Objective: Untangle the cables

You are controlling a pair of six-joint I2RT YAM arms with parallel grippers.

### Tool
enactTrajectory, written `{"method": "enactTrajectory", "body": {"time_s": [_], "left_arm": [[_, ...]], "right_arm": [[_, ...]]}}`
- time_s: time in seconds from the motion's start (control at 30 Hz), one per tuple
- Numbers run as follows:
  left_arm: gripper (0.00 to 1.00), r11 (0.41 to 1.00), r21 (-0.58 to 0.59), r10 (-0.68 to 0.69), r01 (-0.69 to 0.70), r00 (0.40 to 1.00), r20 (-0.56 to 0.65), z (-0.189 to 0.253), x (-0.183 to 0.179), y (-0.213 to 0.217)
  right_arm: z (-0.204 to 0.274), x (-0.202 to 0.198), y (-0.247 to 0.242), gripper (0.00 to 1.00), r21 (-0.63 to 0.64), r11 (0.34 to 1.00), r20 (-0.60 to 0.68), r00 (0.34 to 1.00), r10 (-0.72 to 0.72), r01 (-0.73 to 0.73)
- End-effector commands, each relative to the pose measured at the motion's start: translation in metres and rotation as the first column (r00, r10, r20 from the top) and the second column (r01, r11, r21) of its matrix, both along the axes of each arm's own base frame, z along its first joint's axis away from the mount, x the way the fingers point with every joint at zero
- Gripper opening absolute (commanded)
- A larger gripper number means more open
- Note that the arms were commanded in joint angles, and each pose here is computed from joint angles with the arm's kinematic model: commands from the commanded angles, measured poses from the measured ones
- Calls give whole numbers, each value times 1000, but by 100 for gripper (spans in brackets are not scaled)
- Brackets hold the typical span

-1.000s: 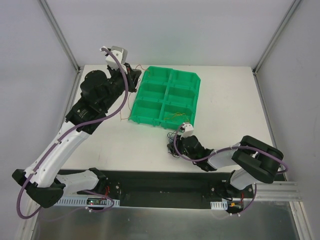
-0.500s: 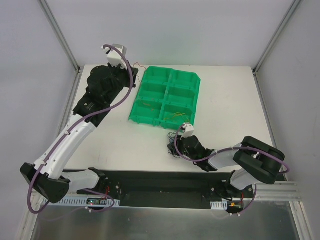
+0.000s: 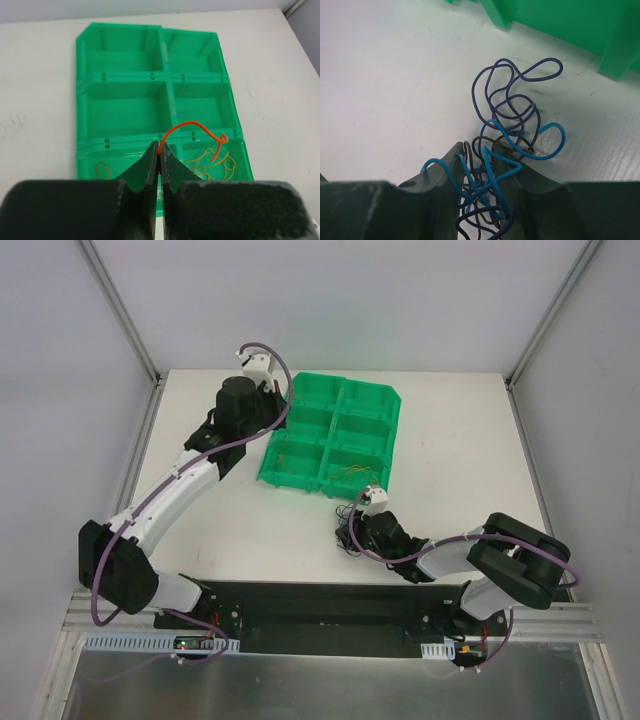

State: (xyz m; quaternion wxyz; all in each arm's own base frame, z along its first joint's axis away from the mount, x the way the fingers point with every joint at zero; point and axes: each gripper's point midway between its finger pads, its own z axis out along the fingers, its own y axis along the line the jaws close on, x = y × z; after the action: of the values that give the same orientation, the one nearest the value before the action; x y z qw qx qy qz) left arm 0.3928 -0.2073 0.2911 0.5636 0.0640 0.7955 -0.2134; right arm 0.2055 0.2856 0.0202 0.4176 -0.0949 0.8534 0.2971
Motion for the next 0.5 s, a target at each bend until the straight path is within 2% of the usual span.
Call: {"method": "enactTrajectory", "body": {"time_s": [0.0, 0.33, 0.47], "left_arm": [[0, 998, -60, -33, 30, 998, -57, -20, 9, -13], [0, 999, -36, -31, 22, 954, -299, -110, 13, -23], [0, 1000, -27, -15, 4, 916, -401, -143, 1, -21]], "right_arm": [[-11, -2, -7, 33, -47, 999, -28, 1000, -10, 9], [-10, -3, -6, 33, -46, 999, -31, 999, -4, 2], [-7, -2, -6, 33, -43, 999, -22, 1000, -5, 4]]}}
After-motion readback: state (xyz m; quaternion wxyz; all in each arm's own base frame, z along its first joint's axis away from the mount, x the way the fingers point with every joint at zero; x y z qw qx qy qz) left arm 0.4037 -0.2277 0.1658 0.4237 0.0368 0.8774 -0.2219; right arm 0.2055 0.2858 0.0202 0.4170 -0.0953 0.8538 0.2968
